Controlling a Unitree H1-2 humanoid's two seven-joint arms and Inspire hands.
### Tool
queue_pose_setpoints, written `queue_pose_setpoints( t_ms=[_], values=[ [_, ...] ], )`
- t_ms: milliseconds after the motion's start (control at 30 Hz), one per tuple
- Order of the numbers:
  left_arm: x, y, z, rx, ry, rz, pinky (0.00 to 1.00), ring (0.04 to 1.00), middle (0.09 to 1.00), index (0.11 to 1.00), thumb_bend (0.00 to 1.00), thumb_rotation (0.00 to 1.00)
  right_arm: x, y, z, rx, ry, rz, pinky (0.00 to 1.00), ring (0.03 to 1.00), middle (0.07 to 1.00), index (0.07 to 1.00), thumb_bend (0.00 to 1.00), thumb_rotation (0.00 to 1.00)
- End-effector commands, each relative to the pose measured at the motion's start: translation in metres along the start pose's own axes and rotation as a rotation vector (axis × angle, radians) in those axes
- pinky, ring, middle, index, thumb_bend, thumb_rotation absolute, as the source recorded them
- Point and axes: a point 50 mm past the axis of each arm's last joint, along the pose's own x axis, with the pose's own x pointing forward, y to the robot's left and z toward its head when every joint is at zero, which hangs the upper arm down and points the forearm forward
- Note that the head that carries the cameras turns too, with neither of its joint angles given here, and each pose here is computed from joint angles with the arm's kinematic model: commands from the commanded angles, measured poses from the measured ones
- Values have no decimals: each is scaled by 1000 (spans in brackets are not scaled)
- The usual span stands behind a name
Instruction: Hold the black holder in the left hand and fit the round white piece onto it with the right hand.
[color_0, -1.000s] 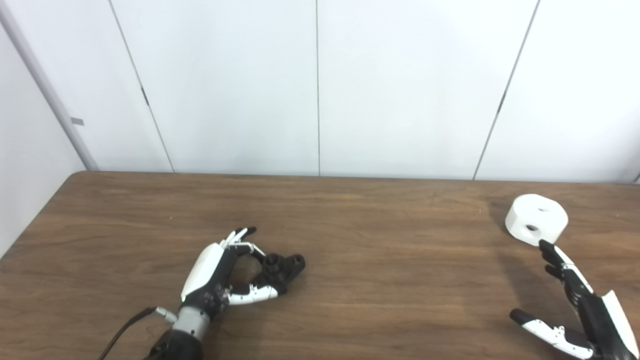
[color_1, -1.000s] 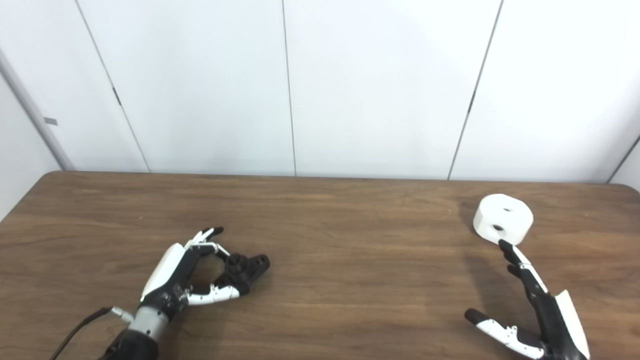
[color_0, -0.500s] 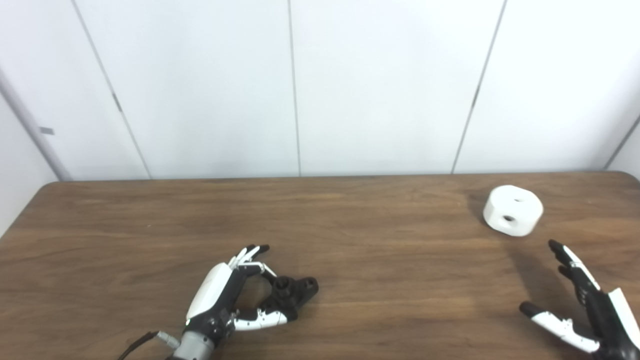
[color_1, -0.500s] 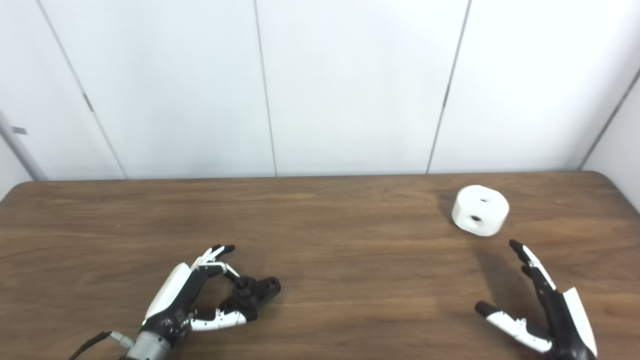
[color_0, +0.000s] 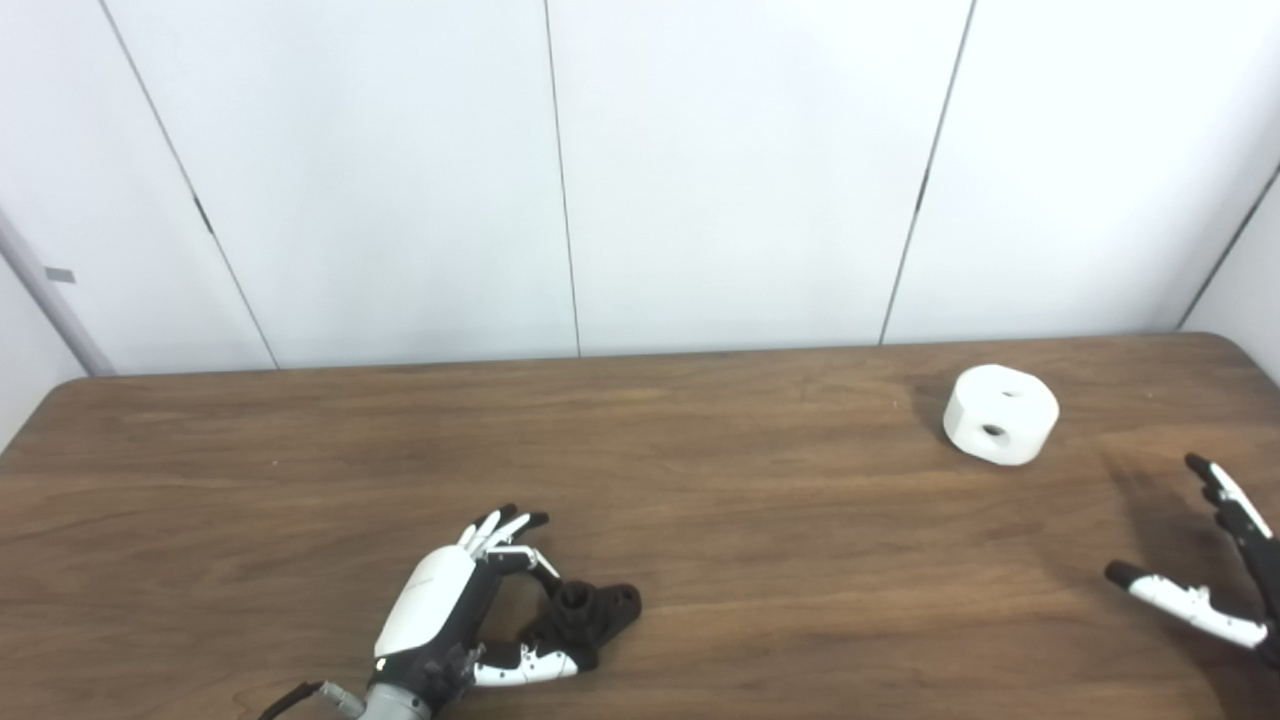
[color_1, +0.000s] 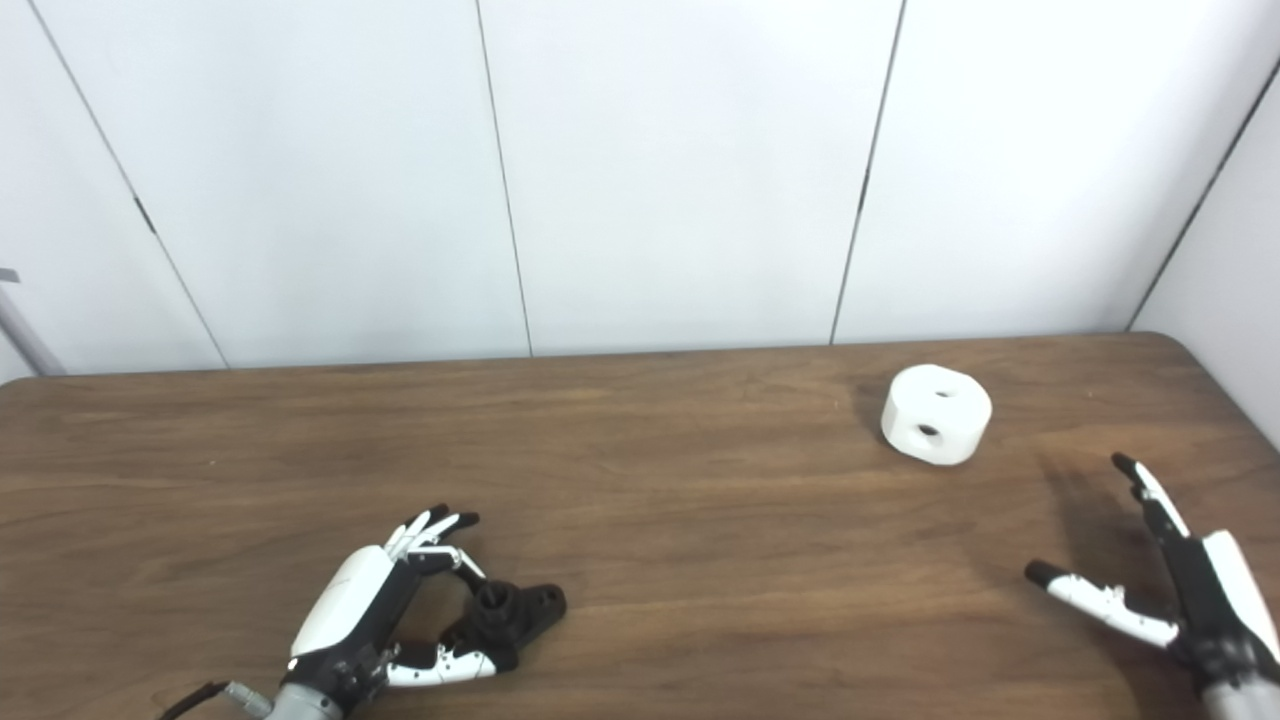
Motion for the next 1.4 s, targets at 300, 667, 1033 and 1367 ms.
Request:
queue_pose_setpoints(
  t_ms=[300,667,1033,1367],
  values=[
    [7,9,-14,59,-35,-58,1000,1000,918,481,520,43,50,-29,7,-154,-118,-40,884,908,926,932,982,696],
    [0,24,-21,63,-56,-64,1000,1000,899,481,519,40,92,-26,81,-224,-123,-18,887,938,970,920,1000,739],
    [0,24,-25,44,-42,-78,1000,1000,900,482,518,39,105,-19,136,-348,-76,-10,893,961,971,918,1000,635],
    [-1,23,-21,41,-41,-78,1000,1000,903,482,518,39,118,-14,153,-405,-77,19,904,957,973,904,1000,607]
  ],
)
